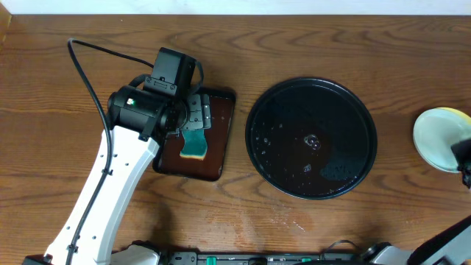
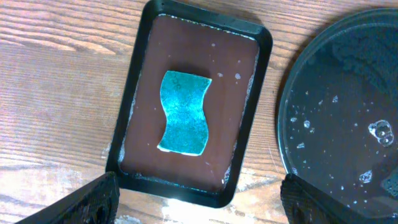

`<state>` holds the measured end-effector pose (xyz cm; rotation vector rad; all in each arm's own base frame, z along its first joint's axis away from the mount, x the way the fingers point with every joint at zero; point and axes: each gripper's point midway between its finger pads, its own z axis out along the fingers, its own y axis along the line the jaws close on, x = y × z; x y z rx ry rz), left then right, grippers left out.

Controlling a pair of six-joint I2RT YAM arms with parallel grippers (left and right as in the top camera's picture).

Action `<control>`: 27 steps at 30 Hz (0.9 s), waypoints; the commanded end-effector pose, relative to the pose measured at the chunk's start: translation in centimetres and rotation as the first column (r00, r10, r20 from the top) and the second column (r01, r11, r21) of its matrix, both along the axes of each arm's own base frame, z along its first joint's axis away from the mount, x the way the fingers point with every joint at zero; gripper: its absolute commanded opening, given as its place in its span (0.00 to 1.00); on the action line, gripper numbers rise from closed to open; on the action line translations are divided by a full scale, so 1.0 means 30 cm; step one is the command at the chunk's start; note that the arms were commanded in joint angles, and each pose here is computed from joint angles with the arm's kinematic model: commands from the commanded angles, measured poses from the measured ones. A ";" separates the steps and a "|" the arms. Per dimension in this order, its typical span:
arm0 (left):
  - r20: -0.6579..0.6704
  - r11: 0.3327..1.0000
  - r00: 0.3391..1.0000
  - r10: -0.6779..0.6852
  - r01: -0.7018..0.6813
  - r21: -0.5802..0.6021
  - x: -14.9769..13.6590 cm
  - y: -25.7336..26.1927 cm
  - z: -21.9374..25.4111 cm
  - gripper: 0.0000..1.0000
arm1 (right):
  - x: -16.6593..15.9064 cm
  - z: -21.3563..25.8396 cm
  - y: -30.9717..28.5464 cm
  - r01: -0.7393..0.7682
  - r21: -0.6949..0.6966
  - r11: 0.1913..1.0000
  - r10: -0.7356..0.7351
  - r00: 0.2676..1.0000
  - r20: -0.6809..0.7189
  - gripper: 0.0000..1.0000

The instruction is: Clean dirty plates on tray and stack at the side

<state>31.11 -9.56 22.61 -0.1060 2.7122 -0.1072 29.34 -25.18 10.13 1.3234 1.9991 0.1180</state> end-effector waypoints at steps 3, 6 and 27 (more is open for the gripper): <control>0.007 1.000 1.000 -0.005 0.005 0.003 0.005 0.003 0.010 0.83 | 0.190 0.445 0.361 -0.401 -0.187 0.897 0.442 0.839 0.319 0.44; 0.007 1.000 1.000 -0.005 0.005 0.003 0.005 0.003 0.010 0.84 | 0.187 0.576 0.622 -0.567 -0.342 0.750 0.660 0.680 0.319 0.44; 0.007 1.000 1.000 -0.005 0.005 0.003 0.004 0.003 0.010 0.84 | -0.104 0.583 1.334 -0.900 -0.397 0.179 0.976 0.109 0.191 0.99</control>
